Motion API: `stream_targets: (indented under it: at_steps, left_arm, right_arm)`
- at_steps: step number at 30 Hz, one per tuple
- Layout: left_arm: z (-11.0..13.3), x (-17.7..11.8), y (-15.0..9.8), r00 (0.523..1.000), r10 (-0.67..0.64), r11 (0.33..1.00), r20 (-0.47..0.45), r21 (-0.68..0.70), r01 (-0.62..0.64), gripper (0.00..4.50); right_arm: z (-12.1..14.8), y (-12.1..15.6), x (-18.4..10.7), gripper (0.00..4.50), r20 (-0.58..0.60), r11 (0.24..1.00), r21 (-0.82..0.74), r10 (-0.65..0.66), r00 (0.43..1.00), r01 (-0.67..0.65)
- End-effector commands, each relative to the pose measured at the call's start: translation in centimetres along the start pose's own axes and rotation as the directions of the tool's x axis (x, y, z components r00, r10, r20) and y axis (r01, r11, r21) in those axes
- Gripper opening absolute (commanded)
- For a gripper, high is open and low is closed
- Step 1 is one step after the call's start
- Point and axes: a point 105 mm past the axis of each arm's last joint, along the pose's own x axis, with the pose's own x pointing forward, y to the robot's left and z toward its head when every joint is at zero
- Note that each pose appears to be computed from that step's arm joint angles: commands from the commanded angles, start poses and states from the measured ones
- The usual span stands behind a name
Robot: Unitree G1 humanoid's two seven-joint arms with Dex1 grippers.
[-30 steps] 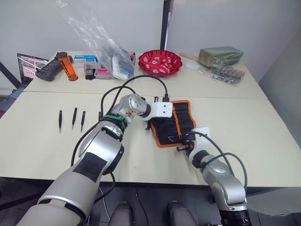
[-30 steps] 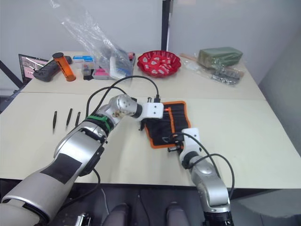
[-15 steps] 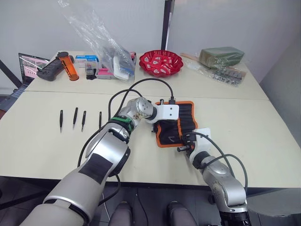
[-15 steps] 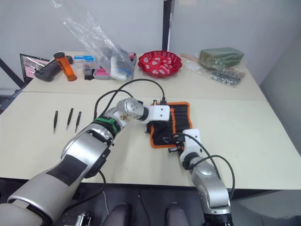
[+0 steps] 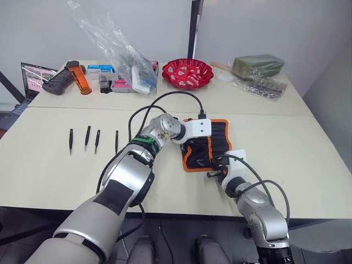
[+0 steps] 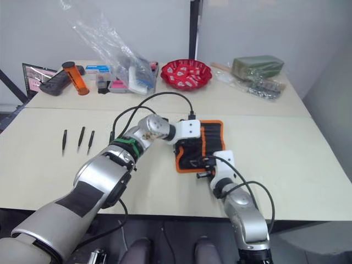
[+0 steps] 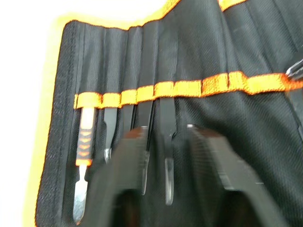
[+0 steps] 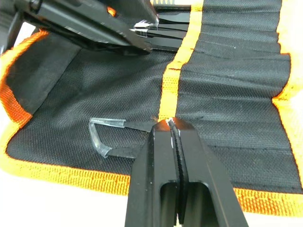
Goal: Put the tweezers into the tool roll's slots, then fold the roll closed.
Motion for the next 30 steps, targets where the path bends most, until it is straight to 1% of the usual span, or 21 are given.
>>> stream_targets:
  at_steps: [1,4,6,8,11,16,18,21,24,26,28,30]
  left_arm:
    - [0.2,-2.0,2.1,0.998,0.05,0.999,0.022,-0.02,-0.05,2.99]
    - [-1.1,-3.6,3.0,0.997,0.079,0.995,0.012,-0.054,-0.078,4.0]
    - [-2.1,-4.8,3.6,0.994,0.11,0.991,0.0,-0.079,-0.11,4.49]
    - [-3.0,-6.2,4.4,0.988,0.155,0.981,-0.006,-0.114,-0.155,4.49]
    - [-3.9,-8.3,5.8,0.974,0.228,0.954,0.015,-0.202,-0.22,4.49]
    - [-4.6,-11.2,6.6,0.952,0.284,0.898,0.117,-0.379,-0.222,4.49]
    - [-5.2,-12.3,6.8,0.939,0.313,0.873,0.139,-0.431,-0.228,4.49]
    - [-7.0,-13.5,6.3,0.932,0.34,0.843,0.122,-0.478,-0.245,4.49]
    - [-8.1,-14.3,5.7,0.927,0.35,0.816,0.134,-0.53,-0.231,4.49]
    - [-8.9,-14.9,4.9,0.926,0.343,0.805,0.157,-0.558,-0.204,4.49]
    - [-9.3,-15.7,4.0,0.922,0.333,0.798,0.198,-0.58,-0.163,4.49]
    - [-9.5,-16.6,3.0,0.914,0.33,0.801,0.237,-0.582,-0.139,4.49]
  right_arm:
    - [-5.7,-0.5,-0.3,0.0,-0.219,0.999,0.037,-0.005,0.976,0.013]
    - [-5.7,-0.6,-0.2,0.0,-0.22,0.999,0.031,0.0,0.975,0.007]
    - [-5.7,-0.7,-0.1,0.0,-0.222,1.0,0.027,0.005,0.975,0.001]
    - [-5.6,-0.8,-0.1,0.0,-0.221,1.0,0.023,0.009,0.975,-0.004]
    - [-5.4,-1.1,0.1,0.0,-0.22,1.0,0.013,0.008,0.975,-0.006]
    - [-4.4,-1.9,0.1,0.0,-0.194,1.0,-0.018,-0.004,0.981,0.0]
    - [-3.6,-2.0,0.0,0.0,-0.177,1.0,-0.027,-0.006,0.984,0.001]
    - [-2.1,-2.1,-0.6,0.0,-0.157,0.998,-0.058,-0.007,0.988,-0.002]
    - [-0.3,-1.9,-1.4,0.0,-0.128,0.997,-0.075,0.0,0.992,-0.01]
    - [1.1,-2.3,-2.1,0.0,-0.106,0.995,-0.098,-0.006,0.994,-0.004]
    - [2.2,-2.5,-2.7,0.0,-0.093,0.993,-0.114,-0.007,0.996,-0.003]
    - [2.9,-2.6,-3.0,0.0,-0.091,0.992,-0.126,-0.002,0.996,-0.01]
